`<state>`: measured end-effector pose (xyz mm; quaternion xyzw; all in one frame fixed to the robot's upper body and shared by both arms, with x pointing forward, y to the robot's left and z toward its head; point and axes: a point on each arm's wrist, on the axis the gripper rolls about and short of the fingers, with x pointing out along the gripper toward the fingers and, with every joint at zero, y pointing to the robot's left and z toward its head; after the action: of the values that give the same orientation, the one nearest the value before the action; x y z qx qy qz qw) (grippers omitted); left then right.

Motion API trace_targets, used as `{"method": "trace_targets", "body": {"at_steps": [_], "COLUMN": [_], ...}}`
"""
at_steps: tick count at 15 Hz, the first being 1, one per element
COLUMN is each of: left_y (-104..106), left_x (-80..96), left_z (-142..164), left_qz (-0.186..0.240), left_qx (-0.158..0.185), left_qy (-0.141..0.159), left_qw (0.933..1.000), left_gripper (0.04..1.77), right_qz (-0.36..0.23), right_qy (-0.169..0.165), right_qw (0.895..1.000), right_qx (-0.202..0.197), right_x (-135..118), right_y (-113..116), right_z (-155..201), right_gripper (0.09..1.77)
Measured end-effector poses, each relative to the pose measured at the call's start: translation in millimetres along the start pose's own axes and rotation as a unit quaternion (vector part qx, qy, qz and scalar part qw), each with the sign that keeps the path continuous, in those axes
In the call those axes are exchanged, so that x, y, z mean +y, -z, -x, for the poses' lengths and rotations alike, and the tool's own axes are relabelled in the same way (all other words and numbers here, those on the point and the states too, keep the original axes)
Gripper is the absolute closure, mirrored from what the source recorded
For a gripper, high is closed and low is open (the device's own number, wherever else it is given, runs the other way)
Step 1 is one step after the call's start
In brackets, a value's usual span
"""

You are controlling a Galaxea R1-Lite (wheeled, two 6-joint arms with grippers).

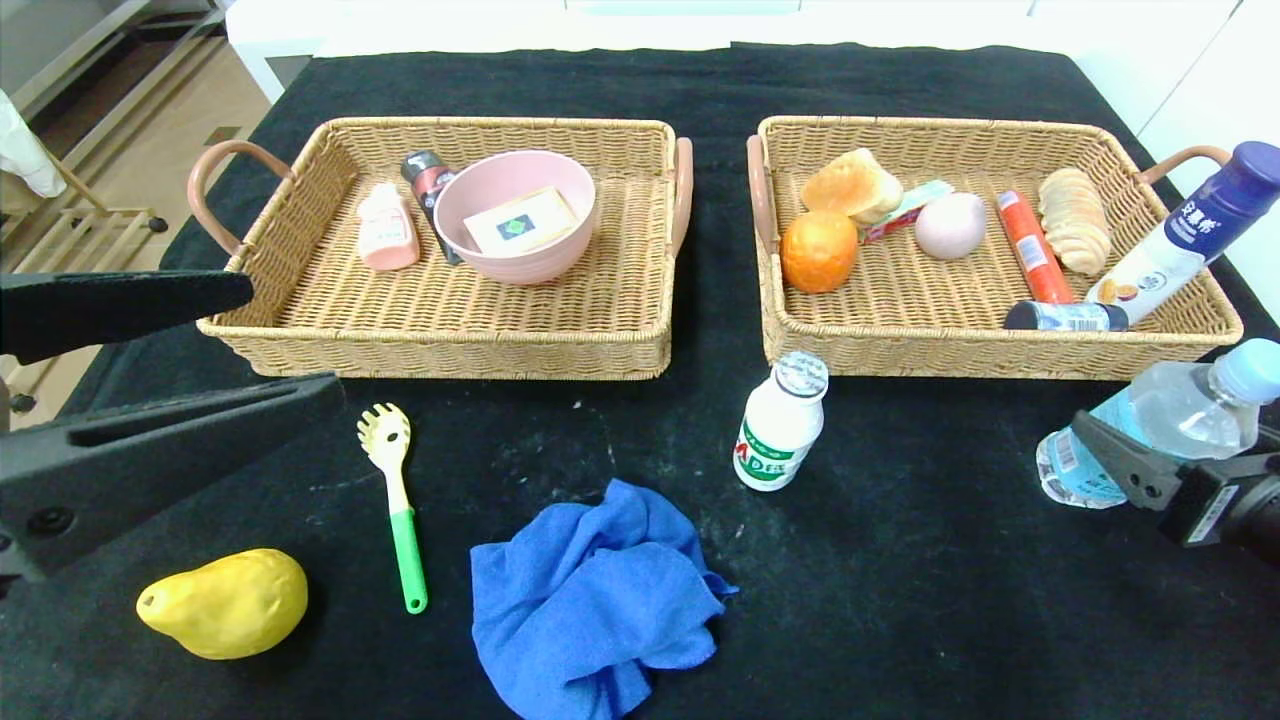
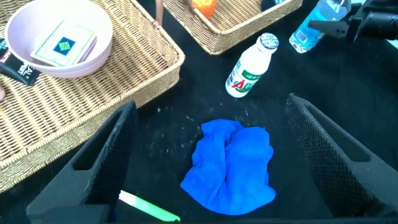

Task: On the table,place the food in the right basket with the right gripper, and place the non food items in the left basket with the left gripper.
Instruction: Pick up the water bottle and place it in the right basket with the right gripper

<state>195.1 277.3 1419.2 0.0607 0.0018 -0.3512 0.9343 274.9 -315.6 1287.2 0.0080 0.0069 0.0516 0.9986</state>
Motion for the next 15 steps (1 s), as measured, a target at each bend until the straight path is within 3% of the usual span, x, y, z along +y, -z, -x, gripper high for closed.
{"method": "trace_targets", "body": {"at_steps": [6, 10, 12, 15], "left_y": [0.0, -0.4, -0.4, -0.5], "left_x": [0.0, -0.1, -0.1, -0.1], "left_z": [0.1, 0.6, 0.6, 0.6], "left_qz": [0.000, -0.001, -0.001, -0.001], "left_qx": [0.000, -0.001, -0.001, -0.001], "left_qy": [0.000, 0.000, 0.000, 0.000], "left_qw": [1.0000, 1.0000, 1.0000, 1.0000], "left_gripper": [0.09, 0.09, 0.09, 0.09], "right_qz": [-0.001, -0.002, -0.003, -0.003], "right_qy": [0.010, 0.010, 0.010, 0.009], "right_qw": [1.000, 1.000, 1.000, 1.000], "right_qx": [-0.005, -0.003, -0.003, -0.003], "right_x": [-0.3, -0.3, -0.2, 0.0], "right_y": [0.0, 1.2, 1.2, 1.0], "right_z": [-4.6, -4.9, -4.7, -4.5], "right_gripper": [0.15, 0.78, 0.89, 0.94]}}
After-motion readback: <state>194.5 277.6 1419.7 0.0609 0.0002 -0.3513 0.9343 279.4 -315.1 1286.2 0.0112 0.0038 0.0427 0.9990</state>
